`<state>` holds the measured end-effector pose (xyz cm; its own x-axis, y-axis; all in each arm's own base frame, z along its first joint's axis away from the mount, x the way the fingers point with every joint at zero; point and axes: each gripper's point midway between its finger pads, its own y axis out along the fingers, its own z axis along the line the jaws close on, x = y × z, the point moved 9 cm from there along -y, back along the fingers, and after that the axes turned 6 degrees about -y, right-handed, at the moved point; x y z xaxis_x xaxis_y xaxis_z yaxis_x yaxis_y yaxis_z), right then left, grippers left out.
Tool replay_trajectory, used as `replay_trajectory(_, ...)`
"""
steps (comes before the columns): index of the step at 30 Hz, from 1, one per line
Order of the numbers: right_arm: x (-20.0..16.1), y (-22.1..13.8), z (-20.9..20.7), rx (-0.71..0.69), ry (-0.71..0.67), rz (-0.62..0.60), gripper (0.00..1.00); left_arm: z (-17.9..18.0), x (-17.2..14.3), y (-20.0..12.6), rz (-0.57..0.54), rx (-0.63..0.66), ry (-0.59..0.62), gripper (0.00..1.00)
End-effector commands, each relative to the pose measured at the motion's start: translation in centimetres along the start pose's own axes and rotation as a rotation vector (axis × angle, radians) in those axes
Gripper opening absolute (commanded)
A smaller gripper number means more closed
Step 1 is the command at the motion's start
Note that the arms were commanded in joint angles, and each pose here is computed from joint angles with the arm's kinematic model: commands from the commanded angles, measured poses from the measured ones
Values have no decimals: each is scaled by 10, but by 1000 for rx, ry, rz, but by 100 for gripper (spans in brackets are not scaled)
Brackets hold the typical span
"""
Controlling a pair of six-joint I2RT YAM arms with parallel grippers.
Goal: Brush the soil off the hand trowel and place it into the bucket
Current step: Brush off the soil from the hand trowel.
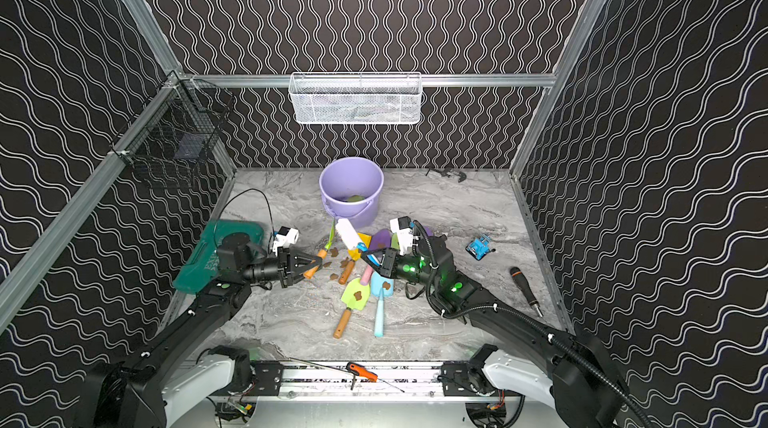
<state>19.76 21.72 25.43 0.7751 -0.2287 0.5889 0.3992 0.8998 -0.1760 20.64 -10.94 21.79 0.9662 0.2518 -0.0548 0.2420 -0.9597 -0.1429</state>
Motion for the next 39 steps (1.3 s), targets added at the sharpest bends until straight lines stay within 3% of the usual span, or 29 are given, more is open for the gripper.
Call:
replay_trajectory(1,9,5,10,68,-11,-23,0,-7,1,0,8,-38,46,0)
replay_trajectory(10,-13,17,-6,91,56,11,0,-13,2,0,2,-57,54,0)
replay_trajectory(18,-31,17,-27,-13,85,68,0,-18,3,0,4,-69,63,0)
replay_trajectory(25,-17,10,-17,-23,44,-1,0,-13,2,0,3,-36,63,0)
replay_trajectory(30,-11,10,-9,-27,18,2,0,-11,0,-2,4,37,87,0)
replay_trajectory(39,5,1,15,8,-61,-47,0,-8,-3,-10,-3,277,174,0)
